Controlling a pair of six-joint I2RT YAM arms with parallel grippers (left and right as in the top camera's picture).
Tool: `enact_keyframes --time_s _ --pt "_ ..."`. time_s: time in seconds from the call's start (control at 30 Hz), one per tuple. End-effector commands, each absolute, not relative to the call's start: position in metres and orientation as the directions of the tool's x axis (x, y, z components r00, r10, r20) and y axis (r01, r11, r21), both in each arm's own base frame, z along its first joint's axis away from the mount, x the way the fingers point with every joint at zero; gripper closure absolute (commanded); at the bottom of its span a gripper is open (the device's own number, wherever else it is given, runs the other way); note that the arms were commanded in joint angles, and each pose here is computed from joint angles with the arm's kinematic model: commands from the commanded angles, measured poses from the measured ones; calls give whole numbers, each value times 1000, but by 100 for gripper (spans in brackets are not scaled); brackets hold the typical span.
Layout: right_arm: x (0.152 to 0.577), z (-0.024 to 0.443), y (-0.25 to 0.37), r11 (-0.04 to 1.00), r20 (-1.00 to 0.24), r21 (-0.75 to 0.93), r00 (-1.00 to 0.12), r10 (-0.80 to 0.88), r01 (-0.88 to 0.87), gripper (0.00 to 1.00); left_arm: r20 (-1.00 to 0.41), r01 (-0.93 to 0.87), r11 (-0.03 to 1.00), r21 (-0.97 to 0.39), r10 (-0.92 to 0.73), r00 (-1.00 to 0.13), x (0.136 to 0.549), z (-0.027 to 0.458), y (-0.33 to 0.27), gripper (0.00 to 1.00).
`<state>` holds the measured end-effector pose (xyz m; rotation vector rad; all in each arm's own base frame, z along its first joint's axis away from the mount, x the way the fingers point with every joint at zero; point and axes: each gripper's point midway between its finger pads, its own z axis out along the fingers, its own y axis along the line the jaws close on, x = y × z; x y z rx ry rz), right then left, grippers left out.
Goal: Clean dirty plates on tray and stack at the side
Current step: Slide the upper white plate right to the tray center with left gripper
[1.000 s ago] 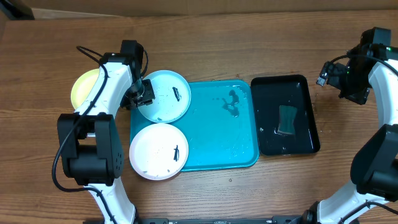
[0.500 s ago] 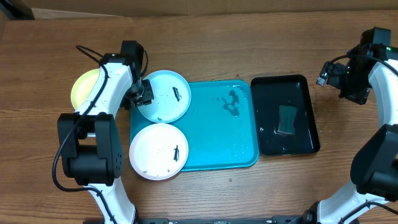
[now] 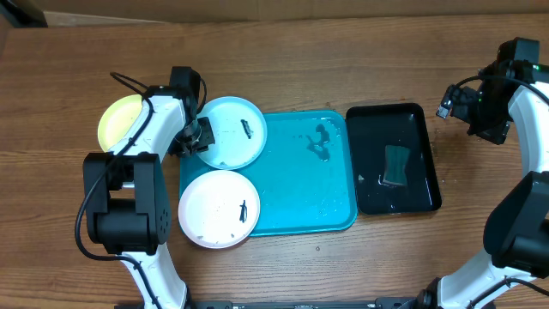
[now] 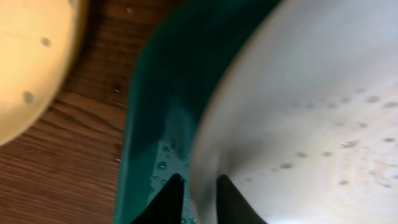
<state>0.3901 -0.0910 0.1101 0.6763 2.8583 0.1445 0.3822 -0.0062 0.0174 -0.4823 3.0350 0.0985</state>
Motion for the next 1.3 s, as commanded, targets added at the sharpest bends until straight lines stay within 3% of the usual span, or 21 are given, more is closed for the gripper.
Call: enact_keyframes --time_s 0.0,0.27,0.83,1.0,1.27 --pt "392 121 -93 889 -203 141 -866 456 435 0 -28 -274 959 -67 -276 -961 383 13 -32 84" --pt "392 121 -93 889 -203 141 -867 456 435 0 33 -238 934 -268 -238 -971 381 21 -76 86" --pt "392 121 -93 889 -203 141 -867 456 435 0 29 -39 950 -310 -32 -999 358 23 -168 84" --pt "392 121 -93 889 -203 141 -867 456 435 0 7 -20 949 -315 -19 -1000 360 23 -174 72" --pt "392 121 -93 889 -203 141 -866 456 435 0 -27 -54 943 -328 -66 -997 376 30 -172 64"
